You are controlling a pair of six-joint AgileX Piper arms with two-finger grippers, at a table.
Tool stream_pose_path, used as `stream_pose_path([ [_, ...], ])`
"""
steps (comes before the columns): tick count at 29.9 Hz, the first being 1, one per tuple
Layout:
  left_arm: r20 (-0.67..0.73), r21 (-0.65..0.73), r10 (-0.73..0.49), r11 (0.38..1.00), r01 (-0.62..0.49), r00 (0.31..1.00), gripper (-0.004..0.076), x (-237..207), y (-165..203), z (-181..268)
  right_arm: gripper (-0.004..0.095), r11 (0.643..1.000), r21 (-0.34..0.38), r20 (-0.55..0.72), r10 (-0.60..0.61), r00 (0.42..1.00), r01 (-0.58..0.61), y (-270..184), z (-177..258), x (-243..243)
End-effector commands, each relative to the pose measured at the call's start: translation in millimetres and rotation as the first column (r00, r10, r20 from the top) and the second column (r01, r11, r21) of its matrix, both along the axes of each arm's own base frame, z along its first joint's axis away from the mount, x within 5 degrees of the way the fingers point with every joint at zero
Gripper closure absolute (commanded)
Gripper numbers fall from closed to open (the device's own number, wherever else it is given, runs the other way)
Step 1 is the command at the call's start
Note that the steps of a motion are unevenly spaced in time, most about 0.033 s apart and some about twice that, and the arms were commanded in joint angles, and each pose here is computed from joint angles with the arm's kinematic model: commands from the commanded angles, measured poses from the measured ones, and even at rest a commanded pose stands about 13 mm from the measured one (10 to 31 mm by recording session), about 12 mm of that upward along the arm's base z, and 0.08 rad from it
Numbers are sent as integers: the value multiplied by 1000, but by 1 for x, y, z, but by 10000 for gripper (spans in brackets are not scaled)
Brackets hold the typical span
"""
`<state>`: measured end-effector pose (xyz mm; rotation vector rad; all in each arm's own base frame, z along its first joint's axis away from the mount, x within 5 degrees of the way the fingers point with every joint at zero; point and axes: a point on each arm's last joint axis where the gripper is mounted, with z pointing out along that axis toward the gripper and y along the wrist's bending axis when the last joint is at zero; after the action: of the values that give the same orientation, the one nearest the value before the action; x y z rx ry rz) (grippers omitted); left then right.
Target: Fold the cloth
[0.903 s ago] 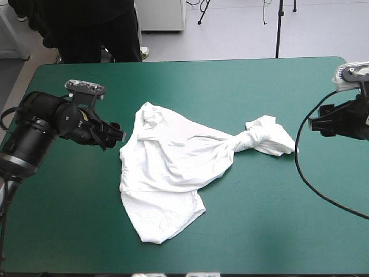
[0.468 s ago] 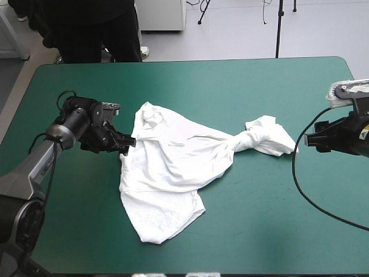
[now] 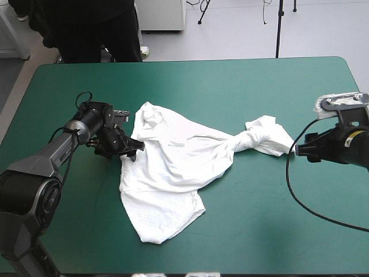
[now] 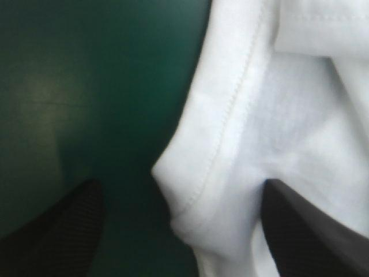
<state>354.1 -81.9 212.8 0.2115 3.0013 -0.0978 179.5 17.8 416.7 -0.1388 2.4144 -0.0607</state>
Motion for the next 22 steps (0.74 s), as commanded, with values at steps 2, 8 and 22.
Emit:
stream_pose_path([
  [2,51,-66,25,998,-22,998,414,5,-6,8,210,999,-32,55,4,998,-3,-1,-14,9],
  [8,71,-59,4,998,0,997,730,8,-6,6,210,999,-6,31,-53,998,53,2,-59,41],
  [22,69,-53,-13,998,17,997,733,7,-6,6,212,999,10,-141,-51,989,53,16,-154,132],
])
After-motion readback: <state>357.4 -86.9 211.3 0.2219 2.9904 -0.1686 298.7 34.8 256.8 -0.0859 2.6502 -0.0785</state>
